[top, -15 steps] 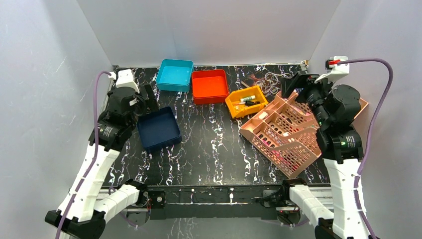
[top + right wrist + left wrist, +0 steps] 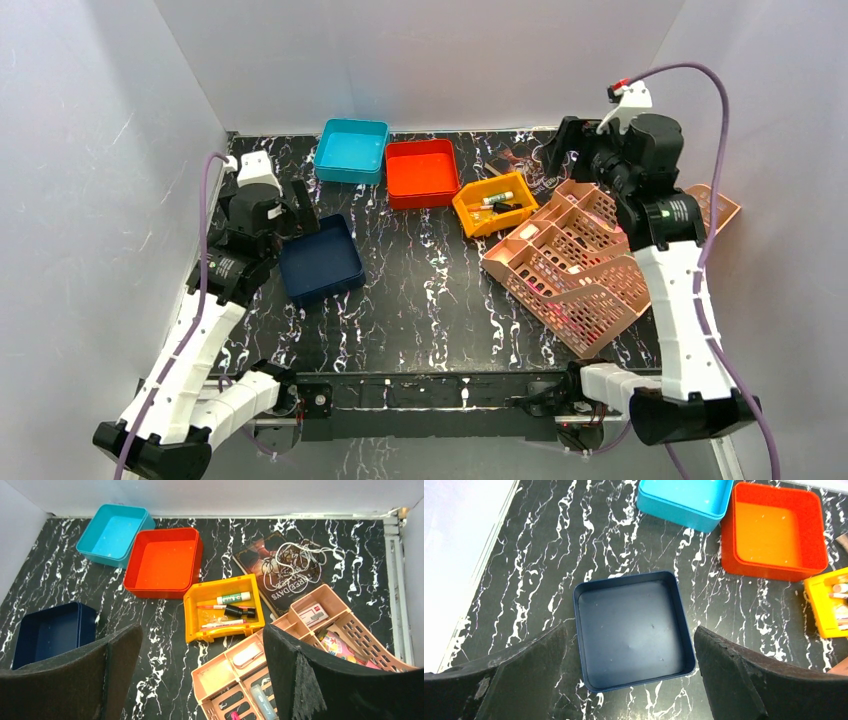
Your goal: Untangle the cables
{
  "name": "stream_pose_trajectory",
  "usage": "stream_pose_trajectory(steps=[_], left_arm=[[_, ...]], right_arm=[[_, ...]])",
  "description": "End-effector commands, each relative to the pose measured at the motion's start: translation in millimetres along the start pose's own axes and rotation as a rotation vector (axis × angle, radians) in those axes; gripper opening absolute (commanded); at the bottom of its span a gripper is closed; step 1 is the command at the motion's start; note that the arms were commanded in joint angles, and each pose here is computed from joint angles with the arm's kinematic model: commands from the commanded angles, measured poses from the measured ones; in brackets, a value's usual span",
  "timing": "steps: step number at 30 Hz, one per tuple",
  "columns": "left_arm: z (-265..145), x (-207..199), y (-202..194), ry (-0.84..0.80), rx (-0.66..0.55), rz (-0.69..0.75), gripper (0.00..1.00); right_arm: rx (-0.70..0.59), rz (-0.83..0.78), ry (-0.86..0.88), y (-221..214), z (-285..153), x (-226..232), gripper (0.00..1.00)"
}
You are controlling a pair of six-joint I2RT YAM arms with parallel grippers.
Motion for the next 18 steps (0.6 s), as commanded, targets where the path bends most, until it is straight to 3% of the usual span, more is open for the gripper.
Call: stream_pose_trajectory(steps=[1,9,18], left_arm=[[4.4,4.0,-13.0,0.013,0.026,0.007,0.98],[18.1,8.8,-40.3,0.029,0.065,0.053,0.98],[33.1,6.5,-74.7,-0.003,0.119,0.080,0.98]], right_arm=[[-0.023,-0.012,0.040,16.9,14.4,12.8,0.98],[0.018,-0.063,-0.024,8.5,76.6,37.7,0.98],[0.127,-0.058,-0.200,-23.4,161.7,13.9,0.98]])
Point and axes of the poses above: each gripper's point midway between its finger pads, its own z axis out along the fingers, its own x axis along the line the jaws close on, y = z × x, the point moved 2 cm from there along -z, back along the fingers, and after that the axes turned 5 degrees about -z, right-handed, at the moved point
